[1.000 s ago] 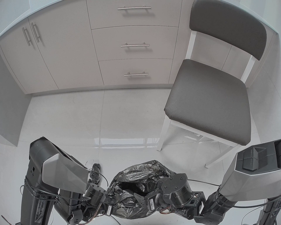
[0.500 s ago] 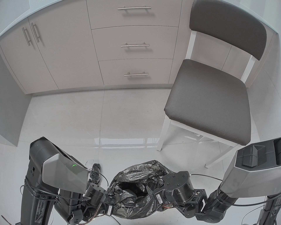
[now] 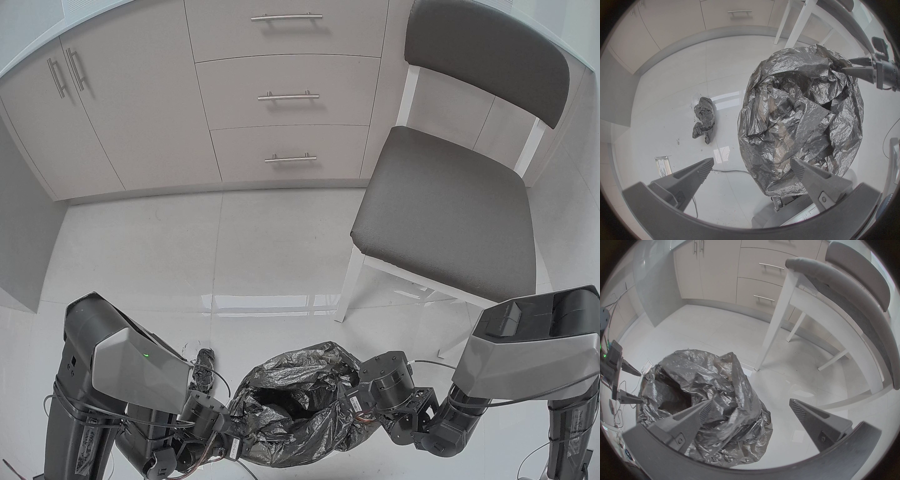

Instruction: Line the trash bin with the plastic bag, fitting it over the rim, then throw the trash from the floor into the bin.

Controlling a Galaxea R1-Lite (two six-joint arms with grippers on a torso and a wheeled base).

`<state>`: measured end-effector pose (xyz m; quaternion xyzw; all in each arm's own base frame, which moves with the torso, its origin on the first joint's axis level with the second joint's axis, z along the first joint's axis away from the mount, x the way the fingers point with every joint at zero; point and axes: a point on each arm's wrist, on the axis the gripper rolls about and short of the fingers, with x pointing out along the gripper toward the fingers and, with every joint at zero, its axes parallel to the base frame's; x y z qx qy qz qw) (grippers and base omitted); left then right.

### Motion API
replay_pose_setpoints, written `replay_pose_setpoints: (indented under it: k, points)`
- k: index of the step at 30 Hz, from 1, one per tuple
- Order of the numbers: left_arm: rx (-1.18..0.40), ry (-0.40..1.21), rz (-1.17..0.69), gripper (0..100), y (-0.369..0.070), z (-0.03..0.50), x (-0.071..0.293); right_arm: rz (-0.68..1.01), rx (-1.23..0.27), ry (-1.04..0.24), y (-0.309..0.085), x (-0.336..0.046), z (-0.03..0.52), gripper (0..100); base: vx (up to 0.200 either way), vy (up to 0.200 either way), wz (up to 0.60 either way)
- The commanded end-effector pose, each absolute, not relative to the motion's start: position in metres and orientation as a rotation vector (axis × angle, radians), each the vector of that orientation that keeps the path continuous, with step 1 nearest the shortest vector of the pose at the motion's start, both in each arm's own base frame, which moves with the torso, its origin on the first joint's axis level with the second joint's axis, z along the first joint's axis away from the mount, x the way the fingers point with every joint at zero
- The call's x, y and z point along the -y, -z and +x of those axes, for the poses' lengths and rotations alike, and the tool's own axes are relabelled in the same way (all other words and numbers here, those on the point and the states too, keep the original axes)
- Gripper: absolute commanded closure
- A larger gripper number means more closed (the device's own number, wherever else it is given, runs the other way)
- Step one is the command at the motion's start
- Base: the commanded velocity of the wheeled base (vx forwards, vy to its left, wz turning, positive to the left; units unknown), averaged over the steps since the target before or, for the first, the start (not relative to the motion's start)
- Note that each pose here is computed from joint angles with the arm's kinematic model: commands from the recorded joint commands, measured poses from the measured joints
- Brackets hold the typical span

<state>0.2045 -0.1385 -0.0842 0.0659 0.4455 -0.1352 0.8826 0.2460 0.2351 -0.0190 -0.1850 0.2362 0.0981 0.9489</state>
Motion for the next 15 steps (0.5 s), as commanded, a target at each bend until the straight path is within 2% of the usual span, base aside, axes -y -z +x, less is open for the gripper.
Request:
replay_pose_setpoints:
  k: [1,7,15]
  points:
    - [-0.929,0.279,0.137,0,0.085,0.204,0.138,-0.392,-0.514,-0.171,0.032,-0.228,0.252,0,0.0,0.0,0.0]
    - [-0.929,0.279,0.137,0,0.085,0.204,0.138,-0.397,-0.53,-0.115,0.036,-0.216,0.259,0,0.0,0.0,0.0]
    - [-0.93,0.28,0.135,0,0.085,0.204,0.138,-0.427,-0.518,-0.139,0.034,-0.224,0.26,0,0.0,0.0,0.0]
